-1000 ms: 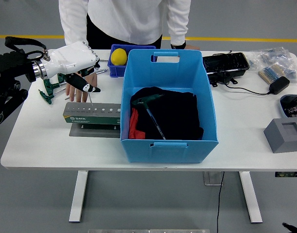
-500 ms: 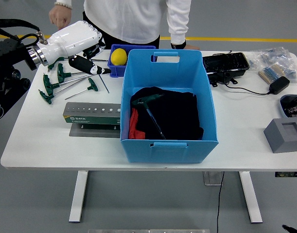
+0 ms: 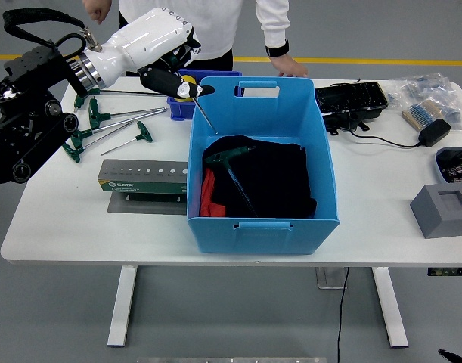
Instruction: Lift tool from toolbox,place it in box,lift tool from toolbox,place it in box
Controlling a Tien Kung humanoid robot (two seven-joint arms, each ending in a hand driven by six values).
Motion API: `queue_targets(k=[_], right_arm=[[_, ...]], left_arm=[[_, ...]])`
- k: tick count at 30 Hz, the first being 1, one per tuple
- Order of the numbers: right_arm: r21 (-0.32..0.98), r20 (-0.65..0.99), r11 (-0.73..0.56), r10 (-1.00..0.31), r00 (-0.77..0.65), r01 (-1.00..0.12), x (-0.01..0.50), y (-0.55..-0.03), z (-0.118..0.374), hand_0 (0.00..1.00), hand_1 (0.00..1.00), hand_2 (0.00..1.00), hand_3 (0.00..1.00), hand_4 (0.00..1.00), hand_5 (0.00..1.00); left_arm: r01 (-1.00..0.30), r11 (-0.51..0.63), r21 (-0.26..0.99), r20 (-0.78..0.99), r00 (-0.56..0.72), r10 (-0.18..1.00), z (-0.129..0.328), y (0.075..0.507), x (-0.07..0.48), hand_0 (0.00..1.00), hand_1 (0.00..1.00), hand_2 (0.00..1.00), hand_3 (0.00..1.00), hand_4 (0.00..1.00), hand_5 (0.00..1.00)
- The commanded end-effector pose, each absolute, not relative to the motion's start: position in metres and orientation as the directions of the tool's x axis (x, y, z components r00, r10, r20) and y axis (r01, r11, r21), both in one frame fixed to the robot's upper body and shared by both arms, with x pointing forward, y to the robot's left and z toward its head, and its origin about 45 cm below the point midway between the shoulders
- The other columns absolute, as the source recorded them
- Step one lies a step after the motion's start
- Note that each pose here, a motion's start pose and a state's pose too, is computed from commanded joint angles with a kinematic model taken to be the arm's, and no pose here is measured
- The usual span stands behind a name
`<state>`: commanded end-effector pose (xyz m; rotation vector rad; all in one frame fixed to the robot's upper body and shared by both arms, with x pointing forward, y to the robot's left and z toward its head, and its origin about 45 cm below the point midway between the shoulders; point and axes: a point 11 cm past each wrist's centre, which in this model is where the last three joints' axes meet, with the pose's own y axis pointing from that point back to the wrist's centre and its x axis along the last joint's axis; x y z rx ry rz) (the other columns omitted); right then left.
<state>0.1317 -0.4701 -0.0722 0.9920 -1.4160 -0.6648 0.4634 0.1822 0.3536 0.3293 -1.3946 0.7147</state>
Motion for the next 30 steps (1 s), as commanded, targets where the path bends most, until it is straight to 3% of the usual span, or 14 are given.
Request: queue_targets(k=[9,10,15,16,21,22,27,28,30], right_arm=[[0.864,0.489,0.468,-0.868,0.086,-0.185,0.136,-0.469,-0.071,0.617,0.596,0.668,0.540,0.776,0.660],[0.864,0.489,0.468,-0.868,0.086,-0.187,0.137,-0.470,-0.071,0.617,0.596,0.669,0.540,0.776,0.660],[0.862,0.490,0.469,-0.868,0.081,-0.190,0.138,-0.470,-0.070,0.617,0.596,0.669,0.540,0.776,0.660],[0.862,0.491,0.470,-0.868,0.081,-0.190,0.139,-0.471,-0.070,0.617,0.597,0.668,0.540,0.776,0.660],[0.861,0.492,0.470,-0.866,0.086,-0.194,0.141,-0.472,-0.068,0.617,0.597,0.668,0.540,0.776,0.660],[0.861,0.493,0.470,-0.866,0.088,-0.196,0.142,-0.472,-0.068,0.618,0.597,0.668,0.540,0.776,0.659],[0.858,0.497,0.471,-0.862,0.099,-0.206,0.149,-0.473,-0.065,0.618,0.597,0.668,0.540,0.776,0.659],[0.857,0.497,0.471,-0.862,0.098,-0.208,0.150,-0.473,-0.065,0.618,0.598,0.669,0.540,0.776,0.659],[0.856,0.499,0.473,-0.862,0.093,-0.211,0.152,-0.474,-0.064,0.618,0.598,0.669,0.540,0.776,0.659]], left_arm=[[-0.645,0.747,-0.159,0.944,0.123,0.307,0.316,0.145,0.463,0.040,0.002,0.002,0.034,0.819,0.473],[-0.648,0.746,-0.150,0.942,0.135,0.307,0.312,0.141,0.463,0.082,0.002,0.034,0.114,0.809,0.461],[-0.654,0.750,-0.101,0.925,0.216,0.314,0.294,0.131,0.463,0.082,0.002,0.034,0.114,0.809,0.461],[-0.652,0.753,-0.090,0.921,0.234,0.312,0.290,0.128,0.463,0.177,0.120,0.204,0.336,0.830,0.499],[-0.626,0.779,-0.020,0.900,0.328,0.287,0.262,0.109,0.454,0.177,0.120,0.204,0.336,0.830,0.499],[-0.620,0.785,-0.006,0.899,0.341,0.276,0.256,0.104,0.452,0.231,0.263,0.368,0.479,0.849,0.523],[-0.590,0.804,0.075,0.897,0.393,0.205,0.235,0.080,0.444,0.231,0.263,0.368,0.479,0.849,0.523],[-0.584,0.806,0.098,0.896,0.404,0.184,0.232,0.076,0.444,0.299,0.396,0.582,0.558,0.901,0.595],[-0.569,0.813,0.121,0.897,0.414,0.156,0.231,0.067,0.442,0.299,0.396,0.582,0.558,0.901,0.595]])
